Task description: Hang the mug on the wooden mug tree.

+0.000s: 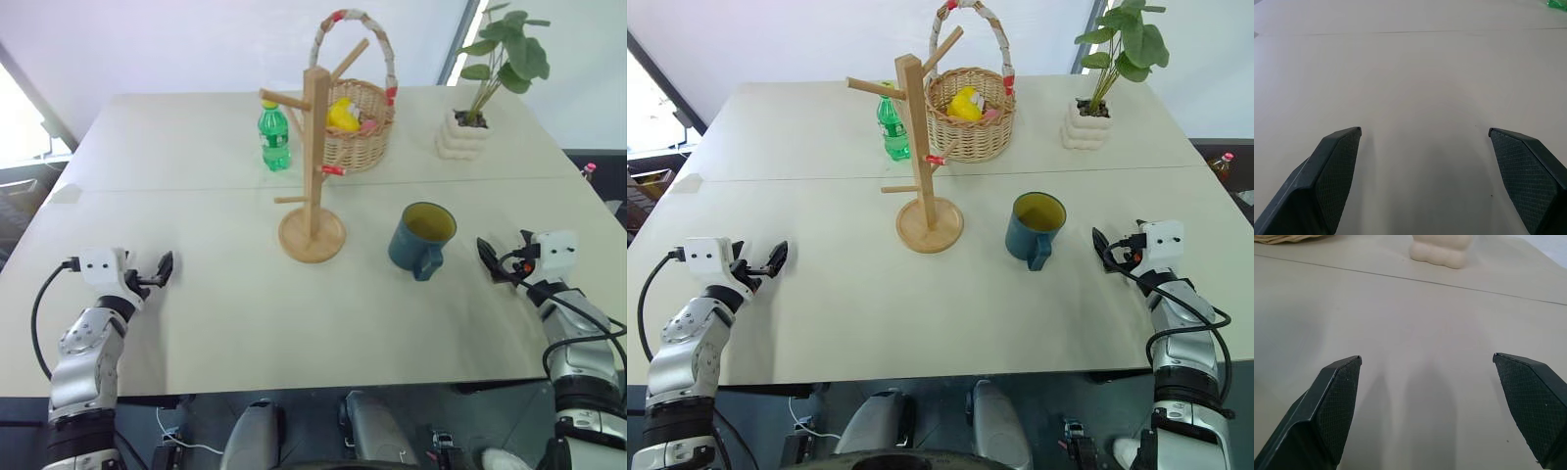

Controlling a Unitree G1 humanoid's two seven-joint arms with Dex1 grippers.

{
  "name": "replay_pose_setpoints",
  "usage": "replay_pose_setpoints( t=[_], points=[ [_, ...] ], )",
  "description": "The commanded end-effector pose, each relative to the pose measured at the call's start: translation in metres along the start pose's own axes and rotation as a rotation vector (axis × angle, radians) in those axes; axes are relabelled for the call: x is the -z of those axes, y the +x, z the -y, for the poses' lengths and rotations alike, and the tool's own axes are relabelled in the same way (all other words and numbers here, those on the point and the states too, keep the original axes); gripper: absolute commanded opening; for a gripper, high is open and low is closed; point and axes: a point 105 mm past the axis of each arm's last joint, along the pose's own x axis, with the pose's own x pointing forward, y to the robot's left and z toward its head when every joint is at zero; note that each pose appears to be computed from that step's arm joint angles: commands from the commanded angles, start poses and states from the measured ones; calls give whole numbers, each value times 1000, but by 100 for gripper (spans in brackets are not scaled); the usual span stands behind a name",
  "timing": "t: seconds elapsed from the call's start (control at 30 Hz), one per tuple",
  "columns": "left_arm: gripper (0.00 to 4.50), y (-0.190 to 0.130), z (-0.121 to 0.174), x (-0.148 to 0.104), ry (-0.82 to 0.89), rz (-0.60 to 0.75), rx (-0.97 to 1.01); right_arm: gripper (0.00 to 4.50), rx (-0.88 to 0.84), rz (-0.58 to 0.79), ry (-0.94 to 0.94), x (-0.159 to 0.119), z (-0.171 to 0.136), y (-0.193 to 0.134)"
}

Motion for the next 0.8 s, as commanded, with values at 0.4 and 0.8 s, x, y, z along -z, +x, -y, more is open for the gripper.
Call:
replay_pose_setpoints(
  t=[0.4,0.8],
  points=[
    [450,1,15,-17,7,49,73,447,16,54,-27,-19,4,-7],
    [450,-5,126,-35,22,90,683,447,75,67,-70,-32,9,-59]
  ],
)
